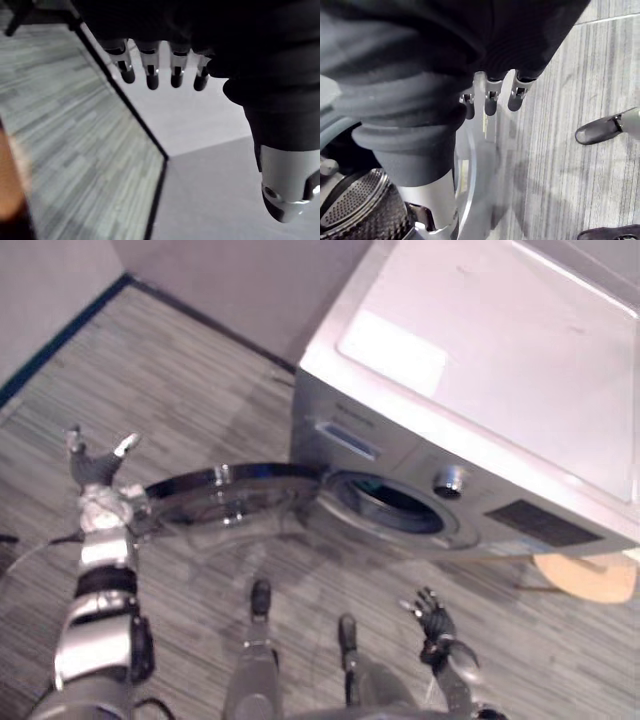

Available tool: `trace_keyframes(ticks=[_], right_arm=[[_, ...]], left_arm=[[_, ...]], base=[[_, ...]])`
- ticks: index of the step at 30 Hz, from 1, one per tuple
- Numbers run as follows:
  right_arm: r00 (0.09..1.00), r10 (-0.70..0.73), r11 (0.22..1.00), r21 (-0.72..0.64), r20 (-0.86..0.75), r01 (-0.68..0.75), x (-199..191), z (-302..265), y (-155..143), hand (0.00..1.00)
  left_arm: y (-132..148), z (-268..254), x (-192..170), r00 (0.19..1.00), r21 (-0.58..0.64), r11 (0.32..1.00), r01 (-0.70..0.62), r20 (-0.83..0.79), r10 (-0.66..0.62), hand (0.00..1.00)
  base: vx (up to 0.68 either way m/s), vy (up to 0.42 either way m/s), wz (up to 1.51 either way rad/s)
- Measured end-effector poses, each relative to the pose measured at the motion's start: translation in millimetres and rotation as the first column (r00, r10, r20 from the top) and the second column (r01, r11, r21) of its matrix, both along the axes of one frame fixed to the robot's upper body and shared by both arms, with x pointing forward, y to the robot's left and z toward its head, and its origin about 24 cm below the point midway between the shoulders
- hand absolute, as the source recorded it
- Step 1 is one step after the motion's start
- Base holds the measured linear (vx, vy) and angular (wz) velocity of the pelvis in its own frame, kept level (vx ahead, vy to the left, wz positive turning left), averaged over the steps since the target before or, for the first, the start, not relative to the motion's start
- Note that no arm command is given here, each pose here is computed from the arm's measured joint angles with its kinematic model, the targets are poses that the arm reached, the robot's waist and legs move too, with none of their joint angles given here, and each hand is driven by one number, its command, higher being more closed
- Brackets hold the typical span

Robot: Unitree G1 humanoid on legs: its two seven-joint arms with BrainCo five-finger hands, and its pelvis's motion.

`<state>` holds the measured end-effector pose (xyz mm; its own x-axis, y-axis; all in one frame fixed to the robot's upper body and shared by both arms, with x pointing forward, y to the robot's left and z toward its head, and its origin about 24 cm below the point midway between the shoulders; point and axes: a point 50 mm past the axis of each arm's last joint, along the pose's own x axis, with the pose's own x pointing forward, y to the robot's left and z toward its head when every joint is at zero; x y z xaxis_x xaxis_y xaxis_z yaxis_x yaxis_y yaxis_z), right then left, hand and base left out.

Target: Pick up the laundry basket with both hands and put the clothes into the washing machine.

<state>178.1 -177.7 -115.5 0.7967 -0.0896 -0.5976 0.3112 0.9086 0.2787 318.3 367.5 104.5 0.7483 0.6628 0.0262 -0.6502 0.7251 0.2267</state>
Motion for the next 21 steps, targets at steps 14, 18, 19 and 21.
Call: trace_keyframes(ticks=[14,18,19,21], right_arm=[[0.997,0.073,0.996,0.048,-0.037,-0.072,3,-6,7,0.00],[0.996,0.082,0.996,0.044,-0.031,-0.081,13,-4,9,0.00],[0.996,0.081,0.996,0.046,-0.031,-0.079,14,-4,11,0.00],[0.996,0.079,0.996,0.048,-0.034,-0.077,14,-4,12,0.00]], left_arm=[[-38,-87,-27,0.891,0.037,0.956,0.291,-0.373,-0.257,0.00],[-78,-131,-45,0.782,-0.033,0.901,0.433,-0.483,-0.393,0.00],[-89,-144,-53,0.740,-0.065,0.882,0.467,-0.518,-0.430,0.00],[-102,-161,-63,0.654,-0.106,0.844,0.525,-0.584,-0.480,0.00]], base=[[-0.05,-0.025,-0.05],[-0.02,0.054,0.13],[-0.01,0.079,0.07],[-0.01,0.075,0.01]])
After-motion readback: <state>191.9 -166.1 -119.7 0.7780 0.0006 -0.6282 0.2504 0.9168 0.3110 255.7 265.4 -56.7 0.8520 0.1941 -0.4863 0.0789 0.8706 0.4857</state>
